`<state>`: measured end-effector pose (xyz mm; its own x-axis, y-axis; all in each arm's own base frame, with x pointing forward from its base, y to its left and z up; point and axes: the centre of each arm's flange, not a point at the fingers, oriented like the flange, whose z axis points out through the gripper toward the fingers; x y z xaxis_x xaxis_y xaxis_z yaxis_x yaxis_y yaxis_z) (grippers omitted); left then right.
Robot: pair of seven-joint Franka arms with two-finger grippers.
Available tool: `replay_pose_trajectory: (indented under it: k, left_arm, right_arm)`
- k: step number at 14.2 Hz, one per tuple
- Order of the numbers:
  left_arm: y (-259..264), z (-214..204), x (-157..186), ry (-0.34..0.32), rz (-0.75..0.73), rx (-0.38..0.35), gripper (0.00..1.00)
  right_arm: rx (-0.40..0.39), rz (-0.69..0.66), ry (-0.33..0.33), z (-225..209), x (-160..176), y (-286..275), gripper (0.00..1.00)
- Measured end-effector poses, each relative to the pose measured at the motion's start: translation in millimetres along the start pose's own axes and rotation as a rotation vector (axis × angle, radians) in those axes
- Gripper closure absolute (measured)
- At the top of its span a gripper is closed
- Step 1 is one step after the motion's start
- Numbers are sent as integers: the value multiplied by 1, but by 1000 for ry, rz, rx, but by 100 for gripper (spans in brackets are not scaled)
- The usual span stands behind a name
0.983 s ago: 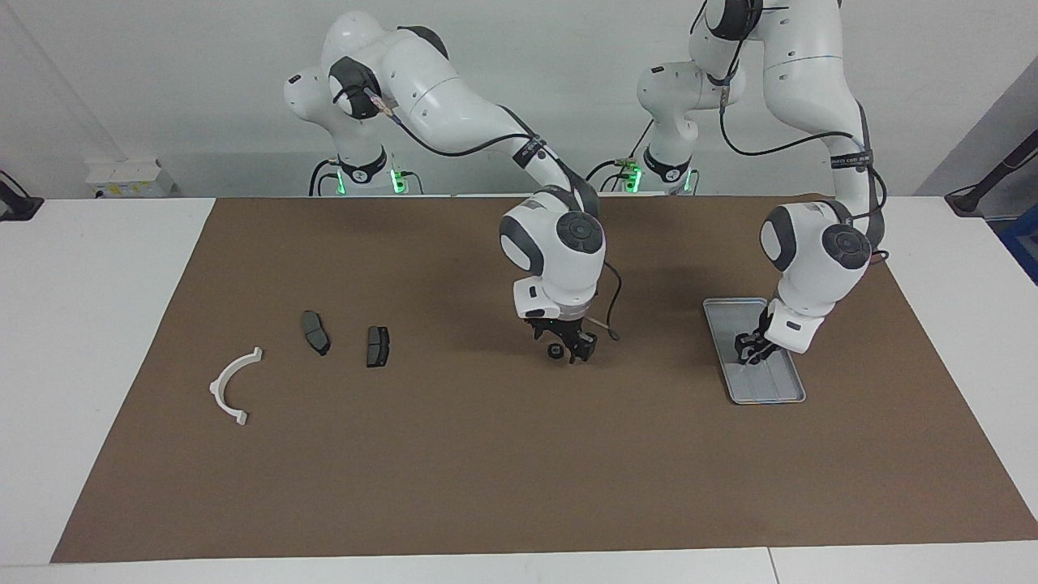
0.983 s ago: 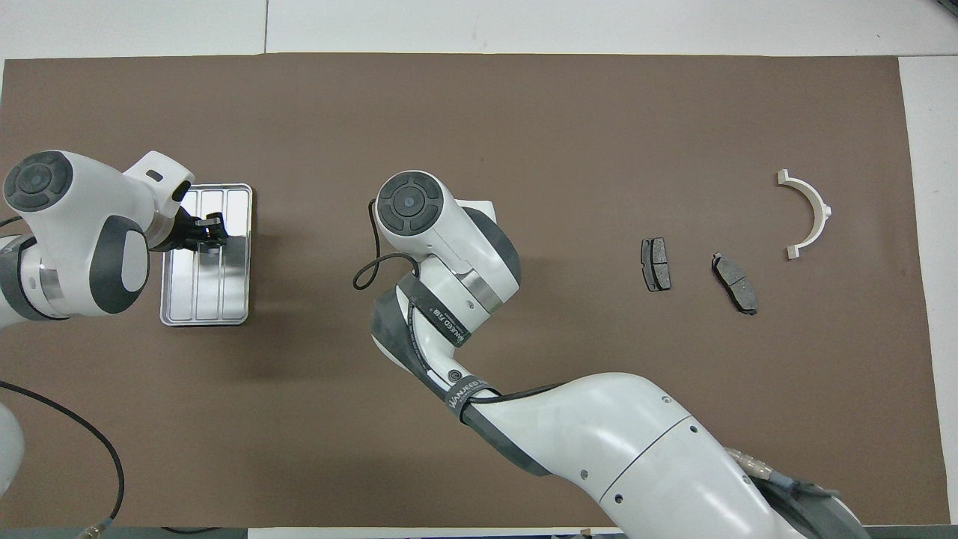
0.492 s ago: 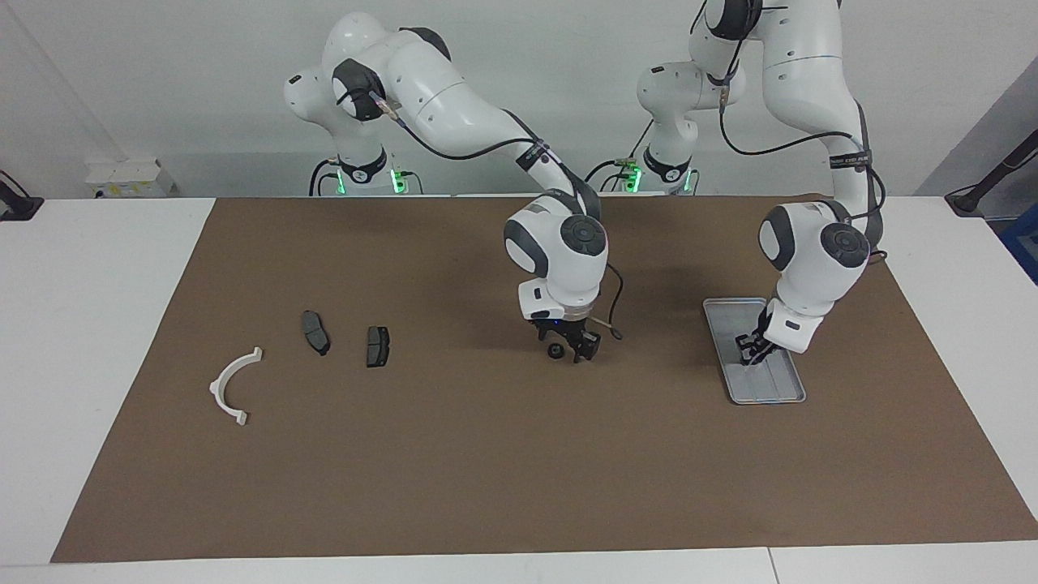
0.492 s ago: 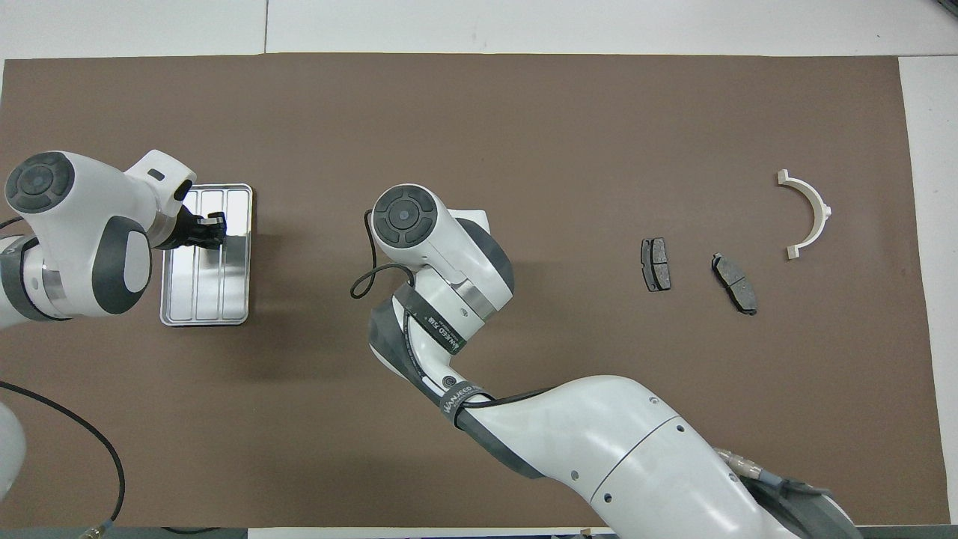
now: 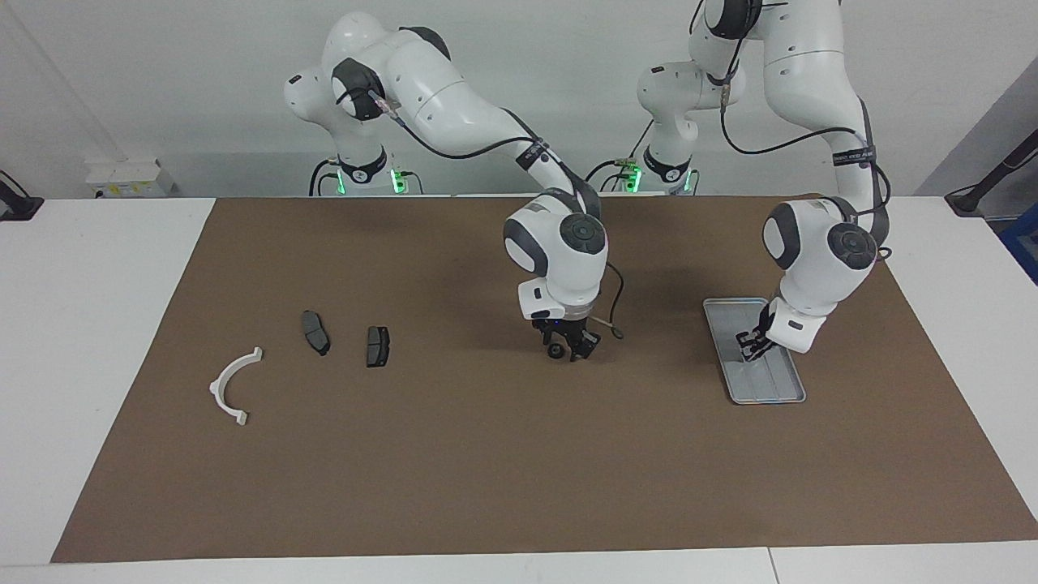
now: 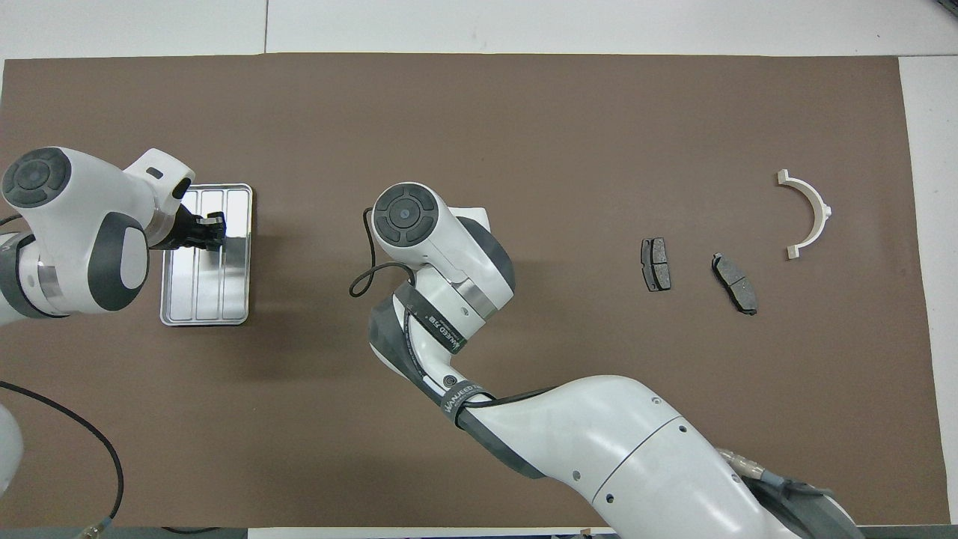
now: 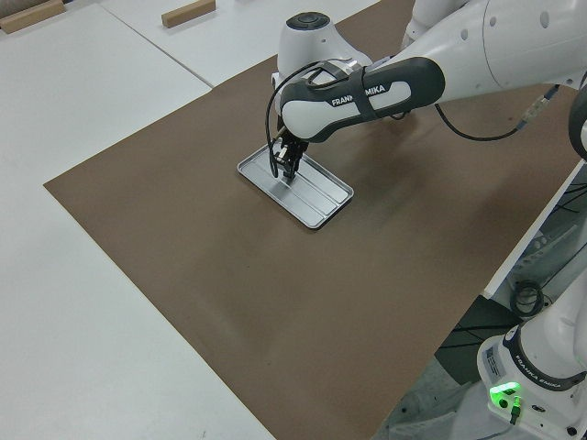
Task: Place bearing gear from tray to pile
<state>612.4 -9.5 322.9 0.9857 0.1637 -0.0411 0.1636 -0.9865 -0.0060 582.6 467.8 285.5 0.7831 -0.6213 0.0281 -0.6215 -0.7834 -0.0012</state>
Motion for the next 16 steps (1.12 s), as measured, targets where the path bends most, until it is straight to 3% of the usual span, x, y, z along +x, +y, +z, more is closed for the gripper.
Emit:
replay_pose_trajectory:
  k: [4, 5, 7, 11, 13, 16]
  left_arm:
    - [7, -49, -7, -8, -38, 5, 76]
    - [10, -53, -9, -5, -45, 4, 76]
    - [20, -53, -11, -5, -62, 5, 76]
    - [40, -52, -17, -7, -100, 7, 76]
    - [53, -53, -20, -5, -119, 7, 76]
    - [87, -54, -29, 0, -159, 6, 76]
  right_arm:
    - [1, 0, 1, -2, 1, 0, 50]
    - [2, -1, 1, -2, 2, 0, 59]
    - [2, -1, 2, -3, 2, 1, 65]
    - [-7, -5, 2, -3, 8, 3, 65]
    - [-57, -47, -6, -14, 33, 12, 65]
    - [-92, -159, -34, -84, 89, 37, 65]
